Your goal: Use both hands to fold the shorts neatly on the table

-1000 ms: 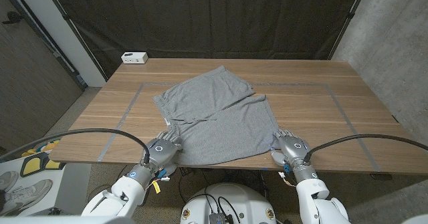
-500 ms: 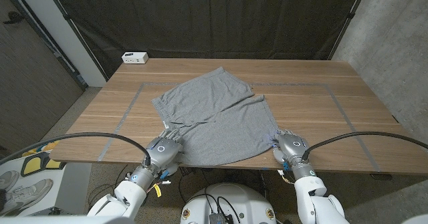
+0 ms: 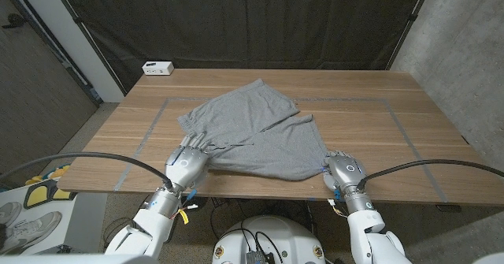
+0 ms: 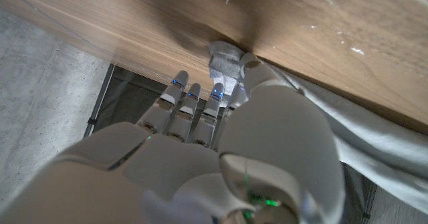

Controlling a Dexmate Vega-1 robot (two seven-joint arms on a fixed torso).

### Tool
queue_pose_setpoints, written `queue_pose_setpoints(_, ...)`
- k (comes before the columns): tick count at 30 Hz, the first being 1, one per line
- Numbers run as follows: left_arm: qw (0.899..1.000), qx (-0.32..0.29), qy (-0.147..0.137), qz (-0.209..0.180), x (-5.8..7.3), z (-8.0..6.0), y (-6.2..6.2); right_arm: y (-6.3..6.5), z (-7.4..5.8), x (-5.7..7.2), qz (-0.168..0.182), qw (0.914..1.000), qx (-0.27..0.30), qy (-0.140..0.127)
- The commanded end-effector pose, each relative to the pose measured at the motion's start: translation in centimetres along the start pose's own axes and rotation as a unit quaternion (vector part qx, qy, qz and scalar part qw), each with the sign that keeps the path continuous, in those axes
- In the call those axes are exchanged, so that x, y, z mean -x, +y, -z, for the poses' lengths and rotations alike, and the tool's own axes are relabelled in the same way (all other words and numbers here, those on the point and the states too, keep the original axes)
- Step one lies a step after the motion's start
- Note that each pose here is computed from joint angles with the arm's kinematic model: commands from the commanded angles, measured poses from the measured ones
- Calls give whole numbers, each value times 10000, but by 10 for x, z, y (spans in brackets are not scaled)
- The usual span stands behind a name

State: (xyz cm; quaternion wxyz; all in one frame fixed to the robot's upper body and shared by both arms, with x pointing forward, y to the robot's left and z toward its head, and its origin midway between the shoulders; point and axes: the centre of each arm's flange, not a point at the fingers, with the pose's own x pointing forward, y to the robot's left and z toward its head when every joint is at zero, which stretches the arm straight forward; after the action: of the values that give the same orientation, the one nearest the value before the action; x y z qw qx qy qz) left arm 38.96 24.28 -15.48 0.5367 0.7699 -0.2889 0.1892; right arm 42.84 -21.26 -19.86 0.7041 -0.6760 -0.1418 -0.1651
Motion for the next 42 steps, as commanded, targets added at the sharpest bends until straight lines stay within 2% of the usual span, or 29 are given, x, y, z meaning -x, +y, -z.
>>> queue_pose_setpoints(1, 9997, -56, 135, -174, -5, 3, 8, -15, 2, 0, 288, 9996, 14, -4)
queue_pose_setpoints(7, 9994, -80, 182, -266, -7, 5, 14, -22, 6, 1, 480, 9988, -61, -4)
queue_pose_setpoints(12, 9991, -43, 236, -336, -7, 7, 19, -32, 4, 2, 772, 9970, 55, -12)
queue_pose_setpoints(16, 9988, 26, 268, -419, -8, 9, 24, -36, 5, 2, 873, 9962, 22, -41)
queue_pose_setpoints(25, 9976, 229, 256, -601, -6, 14, 32, -45, 2, 1, 1340, 9909, 50, -126)
queue_pose_setpoints(34, 9951, 643, 299, -692, -7, 24, 40, -60, 0, -6, 1755, 9840, 175, -245)
queue_pose_setpoints(42, 9931, 836, 354, -747, -14, 33, 44, -73, -4, -19, 1894, 9806, 291, -413)
